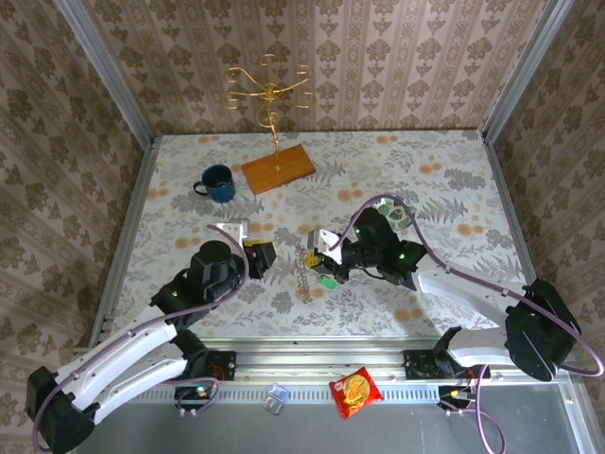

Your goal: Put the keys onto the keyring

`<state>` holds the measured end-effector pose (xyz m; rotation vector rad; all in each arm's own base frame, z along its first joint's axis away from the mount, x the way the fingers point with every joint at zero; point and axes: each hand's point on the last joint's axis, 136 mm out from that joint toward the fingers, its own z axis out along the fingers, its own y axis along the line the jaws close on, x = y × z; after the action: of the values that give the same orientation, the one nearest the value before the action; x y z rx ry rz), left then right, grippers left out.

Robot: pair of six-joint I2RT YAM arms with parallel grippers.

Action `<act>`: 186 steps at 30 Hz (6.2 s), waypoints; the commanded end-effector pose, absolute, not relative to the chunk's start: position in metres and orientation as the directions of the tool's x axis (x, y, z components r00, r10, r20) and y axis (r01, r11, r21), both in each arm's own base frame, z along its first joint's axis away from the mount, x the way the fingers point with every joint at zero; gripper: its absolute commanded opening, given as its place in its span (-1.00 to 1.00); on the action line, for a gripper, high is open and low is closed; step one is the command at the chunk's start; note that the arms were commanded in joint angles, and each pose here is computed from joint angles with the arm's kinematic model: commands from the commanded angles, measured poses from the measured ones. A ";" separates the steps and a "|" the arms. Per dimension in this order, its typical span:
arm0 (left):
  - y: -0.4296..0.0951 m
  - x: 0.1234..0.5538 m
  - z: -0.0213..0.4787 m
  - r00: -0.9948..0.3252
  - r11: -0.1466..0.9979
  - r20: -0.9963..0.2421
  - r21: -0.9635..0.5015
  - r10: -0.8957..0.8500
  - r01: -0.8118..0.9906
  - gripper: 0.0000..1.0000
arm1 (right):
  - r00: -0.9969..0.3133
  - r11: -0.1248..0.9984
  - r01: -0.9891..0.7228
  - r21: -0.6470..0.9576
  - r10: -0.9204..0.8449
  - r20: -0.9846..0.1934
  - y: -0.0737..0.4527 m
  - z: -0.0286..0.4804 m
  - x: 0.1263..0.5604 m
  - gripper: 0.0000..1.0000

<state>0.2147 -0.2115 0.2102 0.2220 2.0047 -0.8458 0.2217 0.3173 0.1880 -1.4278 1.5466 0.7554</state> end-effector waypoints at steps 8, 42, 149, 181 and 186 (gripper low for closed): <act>-0.244 0.178 0.216 0.058 0.487 -0.976 0.155 0.208 0.860 -0.37 | 0.116 0.035 -0.991 -0.132 -0.298 -0.948 0.321 0.219 0.206 -1.00; -0.282 0.158 0.216 0.268 0.239 -0.943 0.311 0.196 0.920 -0.67 | 0.220 0.005 -0.971 -0.238 -0.370 -0.903 0.322 0.213 0.198 -1.00; -0.195 0.214 0.211 -0.124 0.785 -0.978 0.056 0.167 0.618 0.26 | -0.093 0.532 -0.811 -0.244 -0.529 -0.843 0.260 0.200 0.263 -1.00; -0.293 0.167 0.104 -0.518 0.640 -0.667 -0.079 0.536 0.765 0.13 | -0.522 0.890 -0.437 -0.128 -0.367 -0.770 0.163 0.199 0.296 -1.00; -0.286 0.193 0.102 -0.699 0.713 -0.591 -0.276 0.402 0.644 0.03 | -0.520 0.889 -0.439 -0.133 -0.372 -0.769 0.163 0.204 0.295 -1.00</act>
<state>0.1866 -0.2767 0.0895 0.8625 2.3808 -0.5129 0.2902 0.1681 0.1805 -0.6384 2.2115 0.1144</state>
